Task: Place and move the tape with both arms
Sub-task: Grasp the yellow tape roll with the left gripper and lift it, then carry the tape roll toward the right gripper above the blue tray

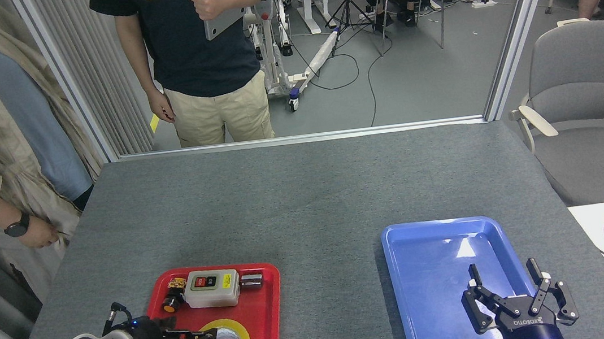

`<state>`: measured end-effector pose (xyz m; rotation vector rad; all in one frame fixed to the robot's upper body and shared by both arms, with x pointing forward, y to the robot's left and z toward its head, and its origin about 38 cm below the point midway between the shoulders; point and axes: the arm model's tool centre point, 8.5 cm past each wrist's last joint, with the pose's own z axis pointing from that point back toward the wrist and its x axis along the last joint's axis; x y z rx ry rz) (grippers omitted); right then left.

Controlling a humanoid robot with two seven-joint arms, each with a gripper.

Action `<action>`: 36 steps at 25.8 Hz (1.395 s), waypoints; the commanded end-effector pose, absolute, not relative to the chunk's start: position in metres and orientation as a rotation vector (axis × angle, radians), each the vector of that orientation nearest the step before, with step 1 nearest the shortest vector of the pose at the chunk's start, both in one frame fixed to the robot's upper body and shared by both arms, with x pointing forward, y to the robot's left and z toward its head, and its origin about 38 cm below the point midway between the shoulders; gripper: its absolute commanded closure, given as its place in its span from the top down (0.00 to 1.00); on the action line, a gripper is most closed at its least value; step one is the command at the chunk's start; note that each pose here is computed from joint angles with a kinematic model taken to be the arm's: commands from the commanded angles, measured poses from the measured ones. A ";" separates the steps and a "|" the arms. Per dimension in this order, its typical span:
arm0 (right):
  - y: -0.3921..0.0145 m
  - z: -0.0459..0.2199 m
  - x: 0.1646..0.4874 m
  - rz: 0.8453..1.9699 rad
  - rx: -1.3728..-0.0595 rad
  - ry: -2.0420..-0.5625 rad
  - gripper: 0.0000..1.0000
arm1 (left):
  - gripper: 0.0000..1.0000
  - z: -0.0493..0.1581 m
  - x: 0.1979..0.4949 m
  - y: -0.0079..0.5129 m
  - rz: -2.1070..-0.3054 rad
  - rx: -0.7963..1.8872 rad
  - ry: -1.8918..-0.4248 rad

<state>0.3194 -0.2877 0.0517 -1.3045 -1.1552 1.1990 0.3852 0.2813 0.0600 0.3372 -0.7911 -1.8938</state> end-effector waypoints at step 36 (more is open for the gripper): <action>-0.251 0.047 0.316 1.340 -1.179 -1.328 0.99 | 0.00 0.090 0.386 0.263 -1.340 -0.181 -1.797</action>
